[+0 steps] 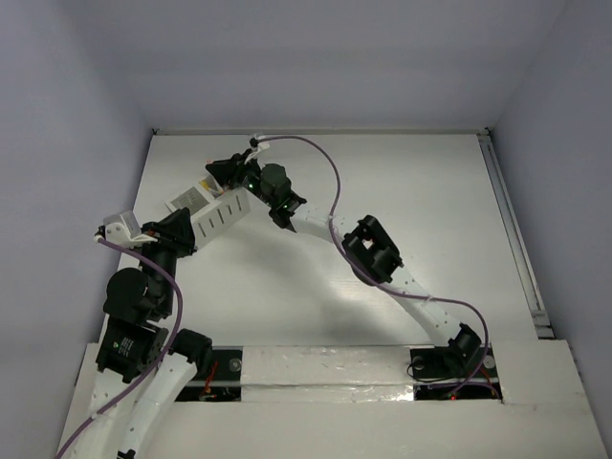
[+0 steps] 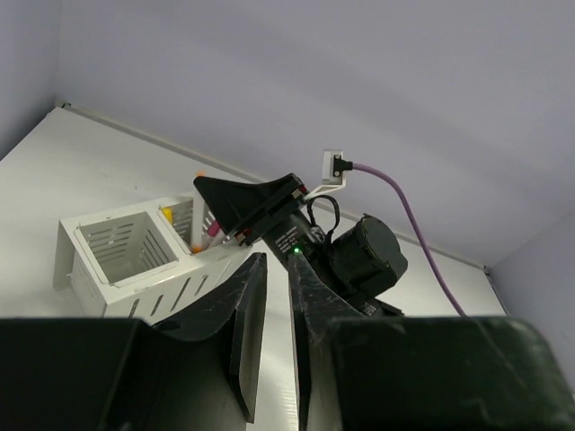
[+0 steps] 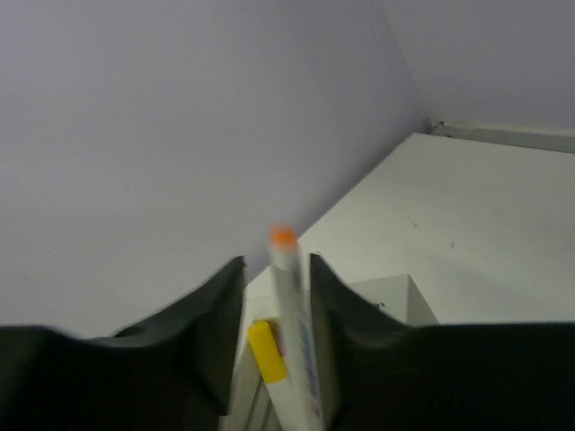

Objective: Sort the stationery into containers
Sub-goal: Place the pen in the storage box, then pick up the pen from the center of the board.

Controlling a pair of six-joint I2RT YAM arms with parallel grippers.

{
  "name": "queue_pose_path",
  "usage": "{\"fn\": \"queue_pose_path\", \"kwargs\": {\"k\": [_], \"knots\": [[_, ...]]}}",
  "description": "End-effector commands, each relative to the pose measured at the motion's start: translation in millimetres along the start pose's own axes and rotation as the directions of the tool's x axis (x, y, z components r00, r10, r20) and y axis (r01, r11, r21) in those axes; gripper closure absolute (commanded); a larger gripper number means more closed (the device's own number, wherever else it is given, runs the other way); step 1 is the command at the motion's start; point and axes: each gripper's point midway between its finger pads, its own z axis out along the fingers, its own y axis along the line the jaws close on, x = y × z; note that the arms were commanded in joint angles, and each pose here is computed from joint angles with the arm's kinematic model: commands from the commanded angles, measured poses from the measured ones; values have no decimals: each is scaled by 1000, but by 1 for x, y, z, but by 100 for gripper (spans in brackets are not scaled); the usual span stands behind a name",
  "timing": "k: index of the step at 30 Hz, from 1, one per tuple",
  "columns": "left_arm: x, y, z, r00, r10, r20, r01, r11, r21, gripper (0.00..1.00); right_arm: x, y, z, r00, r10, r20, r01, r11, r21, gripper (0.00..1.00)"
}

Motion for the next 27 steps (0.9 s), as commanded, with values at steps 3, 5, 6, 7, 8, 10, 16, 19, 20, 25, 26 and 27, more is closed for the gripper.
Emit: {"fn": "queue_pose_path", "kwargs": {"k": [3,5,6,7,8,10,16,19,20,25,26,27], "knots": [[-6,-5,4,1000,-4,27,3,1000,15,87,-57,54,3,993,-70,94,79,991,-106,45],[-9,-5,2,999,-6,35,5,1000,19,87,-70,65,0,992,-77,102,89,988,-123,37],[-10,-4,2,999,-7,39,6,1000,16,87,-74,70,-2,992,-81,100,94,986,-137,36],[-9,-3,3,999,-5,38,5,1000,8,87,-78,73,-4,990,-93,103,107,985,-138,36],[-8,-4,3,999,-5,33,5,1000,9,87,-82,76,-5,990,-99,105,113,984,-140,35],[-5,-5,4,1000,-3,24,3,1000,19,87,-93,84,-13,988,-116,103,130,981,-141,34],[-6,-6,4,1000,-6,24,5,1000,26,87,-117,83,-70,983,-168,81,173,983,-65,77],[-10,-6,0,999,-15,42,13,1000,27,87,-115,50,-105,982,-189,-8,189,981,52,100],[-12,-5,0,999,-14,46,13,1000,22,87,-101,33,-134,978,-181,-104,192,974,117,100],[-11,-9,-2,999,-18,41,16,999,43,87,-79,-47,-249,904,-118,-411,309,844,438,100],[-10,-9,-1,999,-17,39,15,999,41,87,-69,-64,-286,859,-61,-509,352,793,498,100],[-10,-10,-1,999,-17,37,15,999,44,87,-77,-66,-310,846,-40,-531,370,761,532,100]]}}
